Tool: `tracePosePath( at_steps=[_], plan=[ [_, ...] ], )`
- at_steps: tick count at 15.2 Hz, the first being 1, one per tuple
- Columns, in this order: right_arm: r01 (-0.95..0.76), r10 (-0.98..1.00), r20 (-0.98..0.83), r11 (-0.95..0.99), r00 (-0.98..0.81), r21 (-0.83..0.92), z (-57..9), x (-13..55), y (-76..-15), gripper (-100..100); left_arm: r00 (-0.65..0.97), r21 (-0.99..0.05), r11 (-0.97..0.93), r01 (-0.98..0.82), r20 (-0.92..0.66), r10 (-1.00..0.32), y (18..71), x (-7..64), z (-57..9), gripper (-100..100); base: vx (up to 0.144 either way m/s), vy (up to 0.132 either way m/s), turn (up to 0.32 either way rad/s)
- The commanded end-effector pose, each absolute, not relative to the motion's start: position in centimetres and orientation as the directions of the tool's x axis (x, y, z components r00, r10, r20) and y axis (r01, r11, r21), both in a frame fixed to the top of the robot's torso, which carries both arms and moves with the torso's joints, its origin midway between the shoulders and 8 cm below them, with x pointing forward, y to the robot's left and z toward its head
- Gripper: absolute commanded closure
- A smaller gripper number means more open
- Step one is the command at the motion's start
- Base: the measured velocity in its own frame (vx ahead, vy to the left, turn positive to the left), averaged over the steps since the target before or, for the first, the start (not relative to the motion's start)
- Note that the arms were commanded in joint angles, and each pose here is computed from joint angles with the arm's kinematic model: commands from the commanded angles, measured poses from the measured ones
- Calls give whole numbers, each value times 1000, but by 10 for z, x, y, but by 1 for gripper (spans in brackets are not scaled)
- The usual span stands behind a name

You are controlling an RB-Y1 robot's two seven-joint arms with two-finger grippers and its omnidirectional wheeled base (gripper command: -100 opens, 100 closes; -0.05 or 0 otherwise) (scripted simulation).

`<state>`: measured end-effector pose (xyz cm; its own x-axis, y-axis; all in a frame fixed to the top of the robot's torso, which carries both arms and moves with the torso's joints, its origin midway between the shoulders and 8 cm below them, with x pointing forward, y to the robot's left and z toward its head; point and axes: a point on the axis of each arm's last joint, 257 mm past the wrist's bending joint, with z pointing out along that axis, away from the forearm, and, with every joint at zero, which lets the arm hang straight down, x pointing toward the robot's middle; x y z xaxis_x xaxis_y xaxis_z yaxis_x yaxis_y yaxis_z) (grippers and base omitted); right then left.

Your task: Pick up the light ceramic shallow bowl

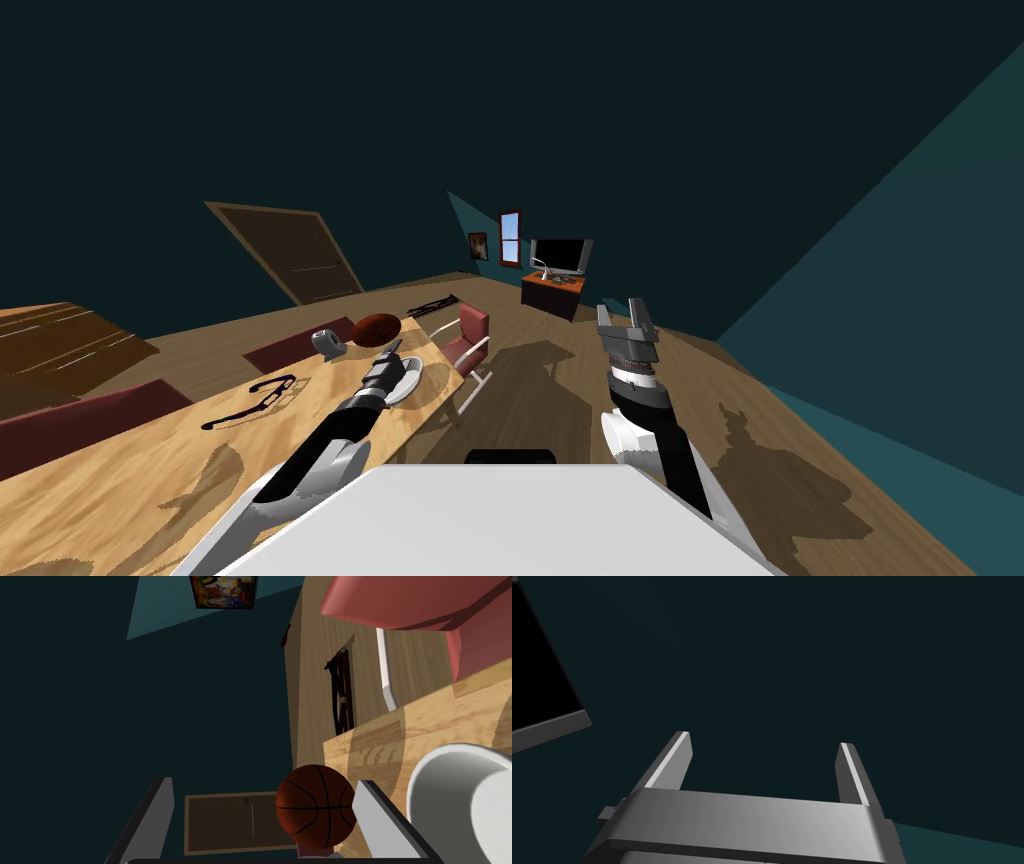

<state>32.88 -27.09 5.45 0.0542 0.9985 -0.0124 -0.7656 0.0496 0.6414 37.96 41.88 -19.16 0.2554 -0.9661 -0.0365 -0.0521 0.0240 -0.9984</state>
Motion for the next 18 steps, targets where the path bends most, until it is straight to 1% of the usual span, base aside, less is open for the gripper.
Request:
tracePosePath(
  at_steps=[1, 3, 4, 6, 8, 11, 13, 16, 18],
  plan=[
    [-766, 998, -12, 50, 54, 641, 54, 329, -271, 0, 278, -994, -1, -111, -30, -960, 432, 374, -210, -100, 11, 5, -75],
    [-766, 998, -12, 50, 54, 641, 54, 329, -271, 0, 280, -993, -4, -120, -30, -960, 433, 373, -212, -100, 10, 6, -64],
    [-766, 998, -12, 50, 54, 641, 54, 329, -271, 0, 299, -987, -25, -157, -23, -954, 443, 368, -224, -100, 11, 8, -72],
    [-766, 998, -12, 50, 54, 641, 54, 329, -271, 0, 301, -985, -30, -172, -24, -953, 444, 367, -228, -100, 12, 8, -72],
    [-766, 998, -12, 50, 54, 641, 54, 329, -271, 0, 324, -973, -58, -223, -17, -946, 455, 360, -245, -100, 13, 8, -95],
    [-766, 998, -12, 50, 54, 641, 54, 329, -271, 0, 369, -948, -114, -299, -5, -930, 475, 344, -271, -100, 19, 17, -115],
    [-766, 998, -12, 50, 54, 641, 54, 329, -271, 0, 372, -940, -122, -319, -6, -928, 475, 342, -277, -100, 17, 17, -65],
    [-766, 998, -12, 50, 54, 641, 54, 329, -271, 0, 420, -904, -184, -387, 5, -908, 493, 323, -302, -100, 19, 17, -98],
    [-766, 998, -12, 50, 54, 641, 54, 329, -271, 0, 423, -894, -192, -404, 4, -906, 493, 320, -307, -100, 19, 20, -73]
  ],
)
